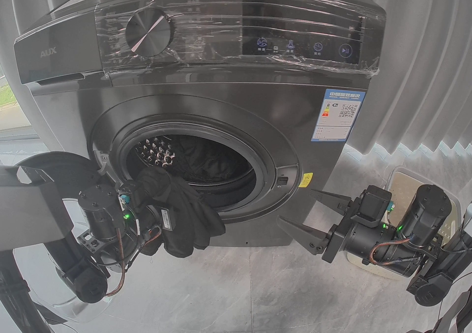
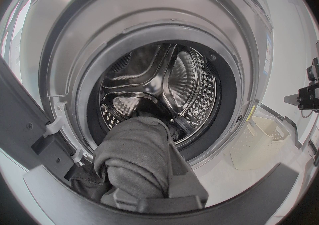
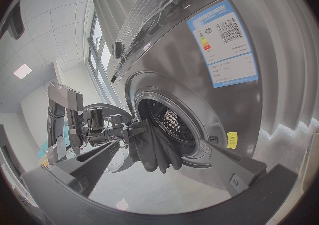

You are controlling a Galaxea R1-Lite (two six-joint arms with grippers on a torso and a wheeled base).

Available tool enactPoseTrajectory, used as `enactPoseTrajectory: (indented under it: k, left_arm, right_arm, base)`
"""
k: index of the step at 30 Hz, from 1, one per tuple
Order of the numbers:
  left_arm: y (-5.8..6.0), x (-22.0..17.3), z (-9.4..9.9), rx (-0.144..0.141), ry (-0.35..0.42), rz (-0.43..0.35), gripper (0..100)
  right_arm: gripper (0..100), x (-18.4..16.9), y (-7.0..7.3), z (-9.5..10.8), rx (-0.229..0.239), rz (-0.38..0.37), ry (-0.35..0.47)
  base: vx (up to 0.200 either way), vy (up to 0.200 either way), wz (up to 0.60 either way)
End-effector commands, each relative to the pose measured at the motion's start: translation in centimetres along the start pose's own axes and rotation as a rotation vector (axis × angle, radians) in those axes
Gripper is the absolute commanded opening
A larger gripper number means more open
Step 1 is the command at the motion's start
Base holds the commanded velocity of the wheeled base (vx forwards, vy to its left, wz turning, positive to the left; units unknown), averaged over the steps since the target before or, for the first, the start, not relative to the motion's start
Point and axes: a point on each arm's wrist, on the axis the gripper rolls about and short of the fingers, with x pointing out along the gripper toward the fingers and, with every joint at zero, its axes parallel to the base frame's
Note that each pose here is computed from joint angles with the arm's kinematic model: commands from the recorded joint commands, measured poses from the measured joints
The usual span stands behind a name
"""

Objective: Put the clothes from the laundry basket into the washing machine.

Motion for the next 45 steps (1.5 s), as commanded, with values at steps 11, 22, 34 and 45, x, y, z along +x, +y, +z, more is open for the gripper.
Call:
enactPoseTrajectory:
  k: [11, 22, 34, 45]
  left_arm:
    - [-0.2, -0.1, 0.0, -0.001, 0.0, -0.009, 0]
    - [-0.3, -0.1, -0.1, 0.0, 0.004, -0.011, 0]
    - [-0.6, -0.1, -0.6, 0.004, 0.023, -0.022, 0]
    - [-1.1, -0.3, -0.8, 0.01, 0.032, -0.038, 0]
  right_arm:
    - [100, -0.9, 0.0, -1.1, 0.008, -0.012, 0.056]
    - [100, -2.7, -0.5, -3.4, 0.022, -0.049, 0.186]
    - [100, -2.9, -0.4, -3.6, 0.024, -0.049, 0.195]
    - [100, -2.8, -0.4, -3.5, 0.023, -0.048, 0.189]
  base:
    - [0.0, 0.0, 0.0]
    - [0.0, 0.0, 0.0]
    - [0.0, 0.033, 0.0]
    - [0.0, 0.073, 0.0]
